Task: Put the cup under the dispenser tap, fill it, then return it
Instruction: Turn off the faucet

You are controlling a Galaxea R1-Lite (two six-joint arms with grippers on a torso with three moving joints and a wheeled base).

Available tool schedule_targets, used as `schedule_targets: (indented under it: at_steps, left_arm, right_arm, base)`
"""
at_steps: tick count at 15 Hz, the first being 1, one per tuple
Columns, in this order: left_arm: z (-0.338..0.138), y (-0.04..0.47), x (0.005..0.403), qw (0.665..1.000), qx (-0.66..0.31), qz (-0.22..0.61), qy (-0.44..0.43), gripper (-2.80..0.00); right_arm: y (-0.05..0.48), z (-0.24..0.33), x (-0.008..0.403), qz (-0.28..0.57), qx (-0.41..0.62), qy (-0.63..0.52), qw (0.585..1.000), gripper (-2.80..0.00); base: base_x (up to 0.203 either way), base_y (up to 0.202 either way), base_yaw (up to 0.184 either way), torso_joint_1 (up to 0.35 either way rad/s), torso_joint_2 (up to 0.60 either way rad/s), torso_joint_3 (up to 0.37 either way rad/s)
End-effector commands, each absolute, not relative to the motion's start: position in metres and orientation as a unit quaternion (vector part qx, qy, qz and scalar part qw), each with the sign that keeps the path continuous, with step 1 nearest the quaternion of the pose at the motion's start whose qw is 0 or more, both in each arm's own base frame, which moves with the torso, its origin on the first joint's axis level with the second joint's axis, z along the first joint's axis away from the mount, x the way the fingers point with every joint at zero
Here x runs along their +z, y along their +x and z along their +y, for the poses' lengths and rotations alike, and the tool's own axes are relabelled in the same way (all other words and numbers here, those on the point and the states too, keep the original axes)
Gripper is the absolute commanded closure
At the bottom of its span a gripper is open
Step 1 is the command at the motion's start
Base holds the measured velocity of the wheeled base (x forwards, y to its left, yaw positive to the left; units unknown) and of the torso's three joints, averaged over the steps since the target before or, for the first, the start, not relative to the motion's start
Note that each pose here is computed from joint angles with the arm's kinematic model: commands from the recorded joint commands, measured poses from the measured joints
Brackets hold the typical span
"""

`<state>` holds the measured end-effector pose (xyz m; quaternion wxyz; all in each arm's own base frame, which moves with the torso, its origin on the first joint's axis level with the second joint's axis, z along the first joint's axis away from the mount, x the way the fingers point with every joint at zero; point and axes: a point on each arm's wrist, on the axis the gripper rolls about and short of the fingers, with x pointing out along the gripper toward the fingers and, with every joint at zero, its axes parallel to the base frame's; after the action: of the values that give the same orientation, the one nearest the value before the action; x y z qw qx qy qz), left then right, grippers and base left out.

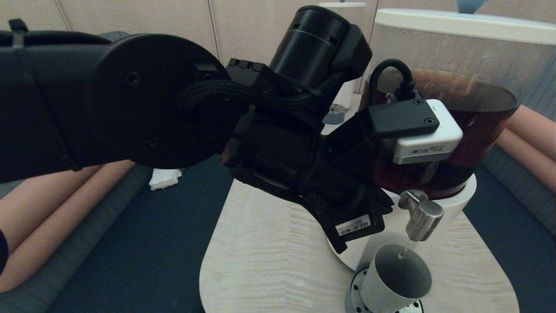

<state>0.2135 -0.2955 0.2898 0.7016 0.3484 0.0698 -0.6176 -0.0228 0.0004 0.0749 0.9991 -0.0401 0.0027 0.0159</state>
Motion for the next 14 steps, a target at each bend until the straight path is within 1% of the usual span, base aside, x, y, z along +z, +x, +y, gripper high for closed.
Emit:
schedule_targets:
  at_steps: [1, 9, 14]
  left_arm:
    - [-0.299, 0.215, 0.29, 0.701, -0.619, 0.064, 0.348, 0.0]
    - [-0.311, 0.218, 0.284, 0.698, -0.623, 0.061, 0.348, 0.0]
    - [-0.319, 0.224, 0.284, 0.704, -0.62, 0.043, 0.344, 0.0]
  right_arm:
    - [-0.023, 0.0, 0.072, 0.003, 0.016, -0.041, 0.999, 0.0]
    - [-0.023, 0.0, 0.072, 0.003, 0.016, -0.041, 0.999, 0.0]
    - [-0.023, 0.0, 0.072, 0.003, 0.016, -0.041, 0.999, 0.0]
  base:
    - [0.0, 0.0, 0.0, 0.0, 0.0, 0.0]
    - [0.0, 0.0, 0.0, 0.0, 0.0, 0.0]
    - [0.0, 0.0, 0.0, 0.0, 0.0, 0.0]
